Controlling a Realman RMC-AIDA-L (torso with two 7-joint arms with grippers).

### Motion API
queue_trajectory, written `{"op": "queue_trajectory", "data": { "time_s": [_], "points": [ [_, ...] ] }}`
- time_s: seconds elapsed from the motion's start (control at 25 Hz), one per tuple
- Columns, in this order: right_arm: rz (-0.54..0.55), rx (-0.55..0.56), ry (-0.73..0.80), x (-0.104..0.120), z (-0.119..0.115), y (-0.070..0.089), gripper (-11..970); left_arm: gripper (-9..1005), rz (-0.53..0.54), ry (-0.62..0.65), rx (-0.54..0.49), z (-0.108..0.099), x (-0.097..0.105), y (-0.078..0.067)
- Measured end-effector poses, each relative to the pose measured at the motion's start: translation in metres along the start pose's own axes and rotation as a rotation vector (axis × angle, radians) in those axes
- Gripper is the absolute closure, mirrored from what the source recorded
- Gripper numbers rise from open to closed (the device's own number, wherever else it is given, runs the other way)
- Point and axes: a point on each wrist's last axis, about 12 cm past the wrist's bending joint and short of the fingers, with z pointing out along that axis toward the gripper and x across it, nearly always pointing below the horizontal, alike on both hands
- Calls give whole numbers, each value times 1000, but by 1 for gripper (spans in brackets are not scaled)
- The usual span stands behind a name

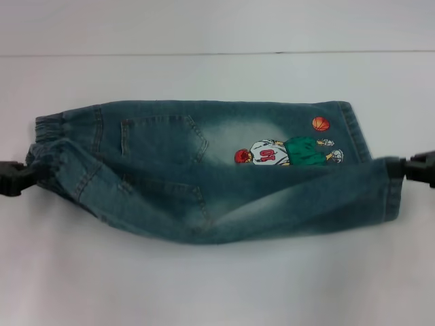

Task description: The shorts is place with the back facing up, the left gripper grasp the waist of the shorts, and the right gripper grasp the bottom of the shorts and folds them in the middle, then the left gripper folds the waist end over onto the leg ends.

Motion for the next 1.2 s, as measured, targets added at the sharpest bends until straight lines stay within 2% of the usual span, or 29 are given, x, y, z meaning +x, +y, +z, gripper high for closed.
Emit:
{"op": "queue_trajectory", "data": {
  "time_s": [0.24, 0.52, 0.8, 0.96, 1.2],
  "points": [
    [-15, 44, -88, -10, -1, -5, 923, 915, -12, -27, -46, 3, -13, 5],
    [-22, 162, -177, -28, 4, -18, 922, 916, -21, -71, -132, 12, -34, 14],
    [-24, 247, -180, -35, 31, -30, 921, 916, -34, -82, -184, 26, -38, 19],
    [-41, 256, -172, -41, 47, -31, 921, 916, -19, -71, -200, 34, -40, 19],
    [-68, 257, -175, -51, 56, -30, 920, 916, 0, -61, -203, 41, -45, 16]
  ]
}}
